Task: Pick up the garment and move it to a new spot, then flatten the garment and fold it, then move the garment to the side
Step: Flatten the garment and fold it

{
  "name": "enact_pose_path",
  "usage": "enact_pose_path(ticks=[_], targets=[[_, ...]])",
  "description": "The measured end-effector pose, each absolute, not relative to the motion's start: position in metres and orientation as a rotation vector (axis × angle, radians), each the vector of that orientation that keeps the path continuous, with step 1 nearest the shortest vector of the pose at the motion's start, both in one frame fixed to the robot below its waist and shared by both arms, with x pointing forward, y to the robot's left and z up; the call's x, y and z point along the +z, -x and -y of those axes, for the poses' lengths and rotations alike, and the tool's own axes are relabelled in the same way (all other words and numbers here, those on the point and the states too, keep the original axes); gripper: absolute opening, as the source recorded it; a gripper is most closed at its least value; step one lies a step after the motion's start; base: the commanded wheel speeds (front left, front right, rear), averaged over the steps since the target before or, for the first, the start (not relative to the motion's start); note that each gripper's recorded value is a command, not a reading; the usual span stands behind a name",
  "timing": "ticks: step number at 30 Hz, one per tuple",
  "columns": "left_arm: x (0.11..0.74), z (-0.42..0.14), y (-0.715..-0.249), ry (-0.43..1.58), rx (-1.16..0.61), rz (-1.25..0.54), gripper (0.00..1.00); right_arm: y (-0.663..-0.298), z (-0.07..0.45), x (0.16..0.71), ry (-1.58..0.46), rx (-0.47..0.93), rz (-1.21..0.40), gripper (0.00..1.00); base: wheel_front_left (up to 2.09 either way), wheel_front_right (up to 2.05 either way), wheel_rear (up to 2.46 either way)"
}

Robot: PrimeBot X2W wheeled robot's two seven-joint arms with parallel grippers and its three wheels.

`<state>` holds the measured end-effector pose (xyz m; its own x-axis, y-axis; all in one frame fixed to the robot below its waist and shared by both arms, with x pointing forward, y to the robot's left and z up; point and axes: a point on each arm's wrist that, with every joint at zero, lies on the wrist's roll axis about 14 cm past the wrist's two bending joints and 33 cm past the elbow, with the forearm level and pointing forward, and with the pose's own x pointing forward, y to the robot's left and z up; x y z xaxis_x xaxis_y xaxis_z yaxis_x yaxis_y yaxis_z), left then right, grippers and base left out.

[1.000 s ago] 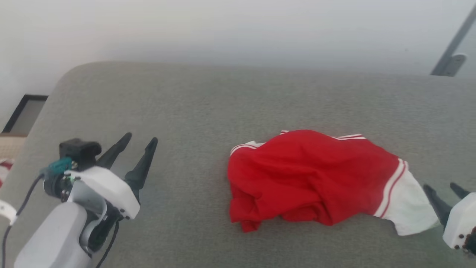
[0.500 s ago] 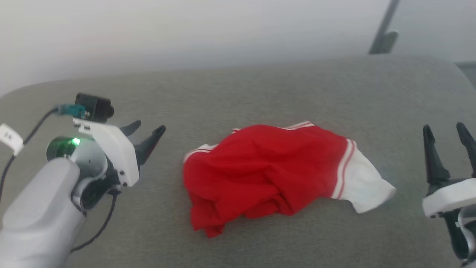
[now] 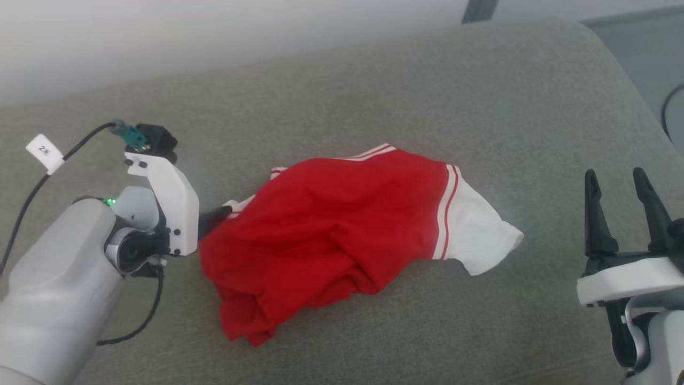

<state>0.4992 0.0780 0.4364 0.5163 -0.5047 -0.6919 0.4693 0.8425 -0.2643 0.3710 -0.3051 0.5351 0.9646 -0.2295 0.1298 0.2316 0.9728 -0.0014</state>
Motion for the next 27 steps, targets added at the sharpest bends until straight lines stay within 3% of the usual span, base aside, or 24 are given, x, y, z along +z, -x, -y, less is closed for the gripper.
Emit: enact_pose_path(ticks=[6,11,12,13,14,20,27], targets=[[0.401,-0.063,-0.489,0.050,-0.612,-1.022,1.00,-0.370,0.314,0.526,0.015,-0.271,0.110,1.00,0.00,0.00,0.00],[0.393,-0.060,-0.493,0.031,-0.612,-1.038,1.00,-0.371,0.318,0.521,0.012,-0.286,0.099,1.00,0.00,0.00,0.00],[0.390,-0.060,-0.493,0.035,-0.608,-1.046,0.88,-0.372,0.318,0.521,0.011,-0.286,0.101,1.00,0.00,0.00,0.00],[0.389,-0.060,-0.492,0.033,-0.609,-1.051,0.31,-0.374,0.318,0.522,0.011,-0.286,0.105,1.00,0.00,0.00,0.00],[0.388,-0.059,-0.493,0.031,-0.612,-1.048,0.00,-0.375,0.318,0.523,0.012,-0.286,0.110,1.00,0.00,0.00,0.00],[0.393,-0.065,-0.501,0.036,-0.590,-0.991,0.00,-0.379,0.318,0.525,0.006,-0.285,0.120,1.00,0.00,0.00,0.00],[0.423,-0.113,-0.522,0.041,-0.473,-0.869,0.00,-0.382,0.314,0.526,-0.004,-0.273,0.131,1.00,0.00,0.00,0.00]])
